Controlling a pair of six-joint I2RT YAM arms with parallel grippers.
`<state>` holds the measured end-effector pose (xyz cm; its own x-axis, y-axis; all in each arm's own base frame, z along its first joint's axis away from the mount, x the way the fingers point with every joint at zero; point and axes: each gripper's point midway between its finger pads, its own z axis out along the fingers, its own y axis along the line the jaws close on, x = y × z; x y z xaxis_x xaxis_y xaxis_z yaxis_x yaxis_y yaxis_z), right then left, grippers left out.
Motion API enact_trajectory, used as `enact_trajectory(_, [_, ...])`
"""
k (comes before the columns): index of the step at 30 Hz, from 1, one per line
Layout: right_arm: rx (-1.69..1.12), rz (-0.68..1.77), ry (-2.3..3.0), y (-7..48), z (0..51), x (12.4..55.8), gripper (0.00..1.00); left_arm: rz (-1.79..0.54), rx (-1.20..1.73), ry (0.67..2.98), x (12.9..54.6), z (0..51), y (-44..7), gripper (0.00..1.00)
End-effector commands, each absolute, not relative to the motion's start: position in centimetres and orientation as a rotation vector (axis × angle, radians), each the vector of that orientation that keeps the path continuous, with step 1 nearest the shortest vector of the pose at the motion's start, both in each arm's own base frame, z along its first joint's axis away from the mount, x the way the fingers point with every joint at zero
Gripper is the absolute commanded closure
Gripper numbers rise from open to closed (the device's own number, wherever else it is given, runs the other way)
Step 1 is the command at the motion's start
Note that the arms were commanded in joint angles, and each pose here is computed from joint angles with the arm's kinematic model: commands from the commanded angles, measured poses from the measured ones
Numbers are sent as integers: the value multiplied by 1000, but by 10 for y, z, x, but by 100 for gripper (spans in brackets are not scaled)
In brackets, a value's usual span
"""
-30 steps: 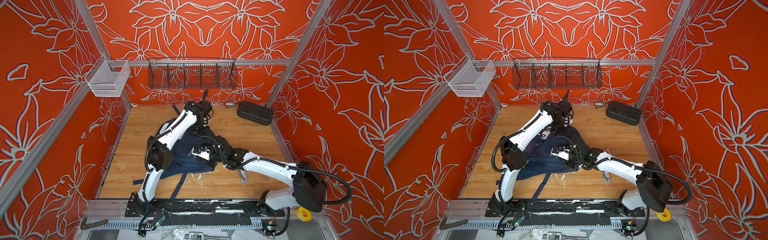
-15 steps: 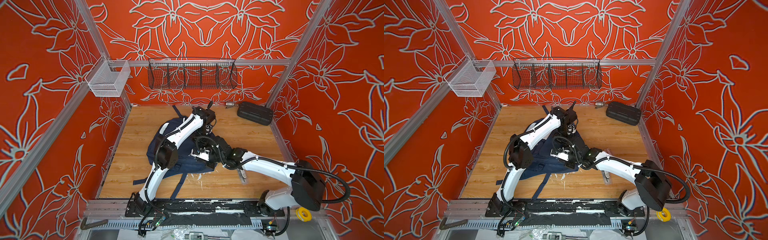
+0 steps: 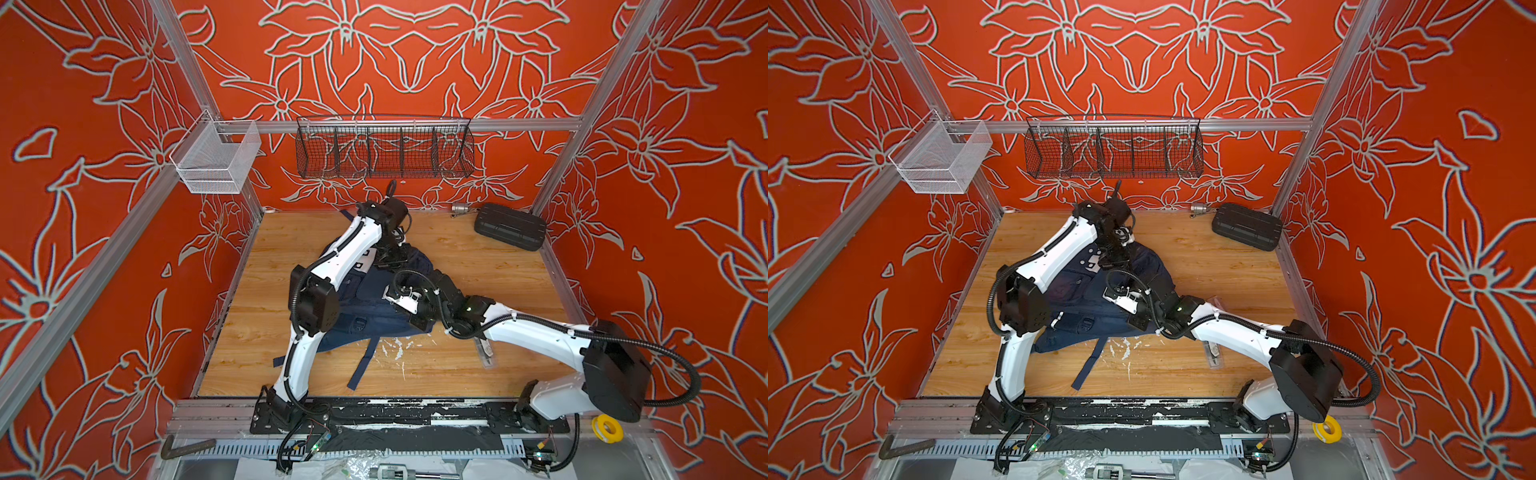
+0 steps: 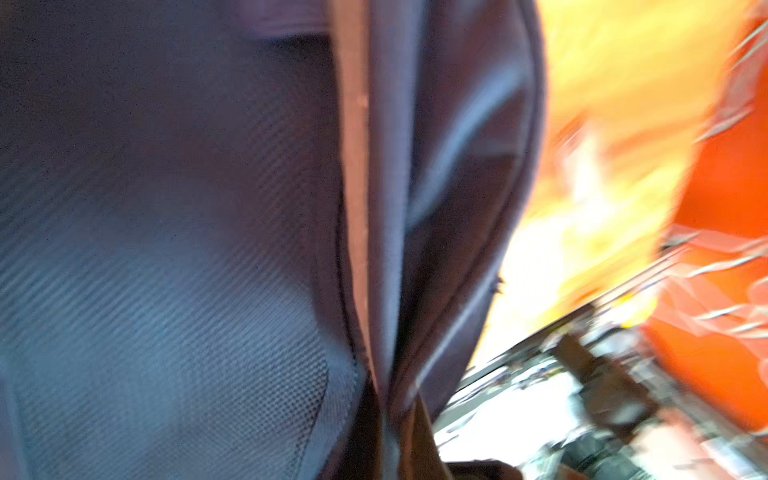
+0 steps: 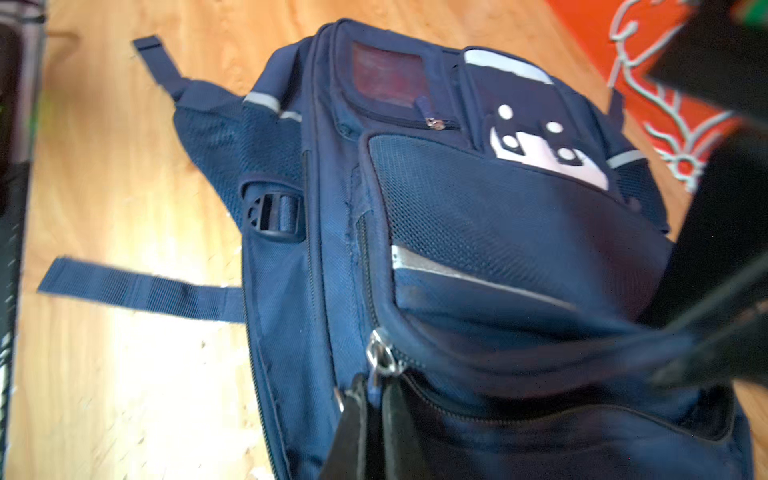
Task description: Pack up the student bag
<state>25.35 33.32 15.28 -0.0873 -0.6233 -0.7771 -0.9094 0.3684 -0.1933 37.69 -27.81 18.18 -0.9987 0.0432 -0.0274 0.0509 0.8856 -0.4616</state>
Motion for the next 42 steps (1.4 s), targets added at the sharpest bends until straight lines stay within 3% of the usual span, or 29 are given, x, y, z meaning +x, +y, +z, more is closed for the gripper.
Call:
enact_trajectory(1, [-1340, 599, 1727, 357, 172, 232, 100, -1167, -10, 2569, 424, 286, -322, 100])
enact_trajectory(7, [-1309, 622, 1742, 362, 174, 235, 100, -1261, -191, 2452, 446, 303, -323, 100])
enact_trajectory(13, [-1318, 632, 1736, 358, 184, 230, 100, -1210, -271, 2375, 457, 320, -309, 100])
enact_trajectory(26, [-1209, 824, 1825, 394, 190, 230, 100, -1221, -326, 2307, 456, 329, -313, 100])
enact_trajectory(35, [-1378, 688, 1789, 405, 167, 221, 100, -1295, -328, 2280, 458, 338, -321, 100])
enact_trajectory(42, [-1527, 610, 1642, 398, 167, 215, 100, -1155, -250, 2386, 443, 324, -308, 100])
